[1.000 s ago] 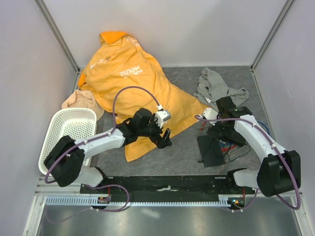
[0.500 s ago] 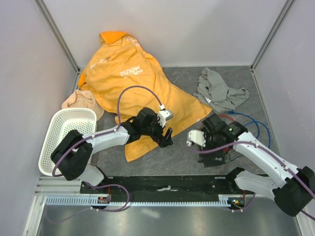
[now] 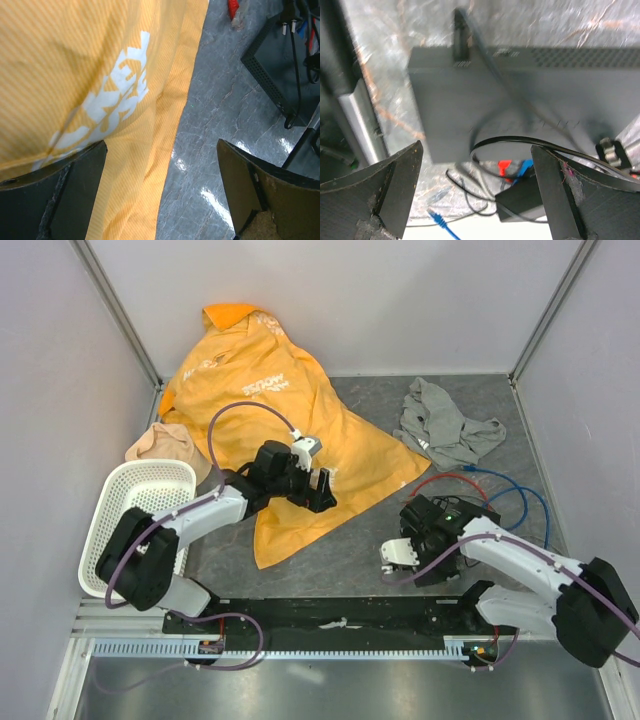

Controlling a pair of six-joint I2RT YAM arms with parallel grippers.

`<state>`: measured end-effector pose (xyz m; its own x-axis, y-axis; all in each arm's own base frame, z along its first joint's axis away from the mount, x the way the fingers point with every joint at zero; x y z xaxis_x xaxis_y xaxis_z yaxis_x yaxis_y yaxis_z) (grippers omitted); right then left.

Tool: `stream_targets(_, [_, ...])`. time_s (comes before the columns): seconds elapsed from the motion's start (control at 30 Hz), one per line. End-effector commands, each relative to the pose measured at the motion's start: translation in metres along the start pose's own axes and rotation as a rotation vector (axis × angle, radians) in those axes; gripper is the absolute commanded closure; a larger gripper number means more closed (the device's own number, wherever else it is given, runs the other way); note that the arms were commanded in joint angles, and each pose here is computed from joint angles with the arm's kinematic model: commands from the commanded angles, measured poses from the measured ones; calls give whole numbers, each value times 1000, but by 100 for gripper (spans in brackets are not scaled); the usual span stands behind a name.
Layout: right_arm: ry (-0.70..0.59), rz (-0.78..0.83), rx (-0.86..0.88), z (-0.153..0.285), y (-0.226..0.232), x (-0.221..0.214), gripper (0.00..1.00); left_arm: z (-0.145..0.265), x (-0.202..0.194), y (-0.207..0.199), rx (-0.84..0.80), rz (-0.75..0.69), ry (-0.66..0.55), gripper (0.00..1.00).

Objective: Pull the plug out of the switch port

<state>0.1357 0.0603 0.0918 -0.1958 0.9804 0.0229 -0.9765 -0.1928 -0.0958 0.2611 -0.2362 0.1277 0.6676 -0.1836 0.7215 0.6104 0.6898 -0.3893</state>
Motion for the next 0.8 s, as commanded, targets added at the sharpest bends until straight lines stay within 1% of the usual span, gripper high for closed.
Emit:
stream_targets(0.0, [-15, -21, -19, -14, -22, 14, 2, 9, 1, 10, 27, 42, -33, 1])
stream_targets(0.07, [-15, -45, -2, -23, -30, 20, 2, 6, -2, 13, 26, 57, -21, 1])
stream_targets(0.1, [-49, -55, -50, -22, -43, 28, 2, 5, -3, 17, 41, 64, -20, 1])
stream_targets(0.17, [-77, -51, -88, -23, -56, 36, 2, 1, -4, 25, 84, 71, -18, 1])
stream_targets(0.2, [-100, -47, -131, -19, -70, 43, 2, -1, 0, 33, 126, 79, -24, 1])
stream_targets(0.27, [-99, -47, -132, -21, -82, 49, 2, -4, -1, 45, 173, 108, 4, 1])
stream_targets(0.37, [-129, -46, -177, -10, -110, 66, 2, -13, 6, 65, 227, 165, 16, 2])
stream_targets(0.47, [-138, -39, -188, -4, -122, 77, 2, -17, 13, 81, 295, 174, -21, 3])
stream_targets(0.5, [-136, -37, -179, -2, -120, 78, 2, -18, 24, 82, 292, 146, -63, 3])
stream_targets(0.57, [-152, -71, -197, 10, -125, 82, 2, -15, 36, 76, 264, 121, -91, 4])
stream_targets(0.63, [-181, -164, -219, 29, -125, 83, 2, 0, 55, 49, 143, 85, -142, 4])
stream_targets(0.67, [-241, -235, -250, 46, -131, 86, 2, 5, 58, 40, 102, 81, -150, 4])
stream_targets(0.7, [-331, -336, -194, 54, -127, 92, 2, 9, 57, 27, 15, 75, -142, 6])
stream_targets(0.73, [-400, -398, -155, 62, -127, 93, 2, 17, 63, 17, -33, 54, -172, 6])
stream_targets(0.77, [-447, -473, -154, 74, -136, 88, 2, 30, 64, 5, -89, 22, -208, 9])
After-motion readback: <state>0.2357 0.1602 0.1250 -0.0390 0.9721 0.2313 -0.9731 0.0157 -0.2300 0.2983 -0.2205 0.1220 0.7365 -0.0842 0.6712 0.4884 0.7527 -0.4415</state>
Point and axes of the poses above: each gripper's point midway between its finger pads, its own z axis back along the fingers, its own y axis along the line the jaws close on, x = y × z, the point moved 5 cm from there along z, back along the fingers, and after that the axes turned 1 degree about z, right-handed, at the moved point
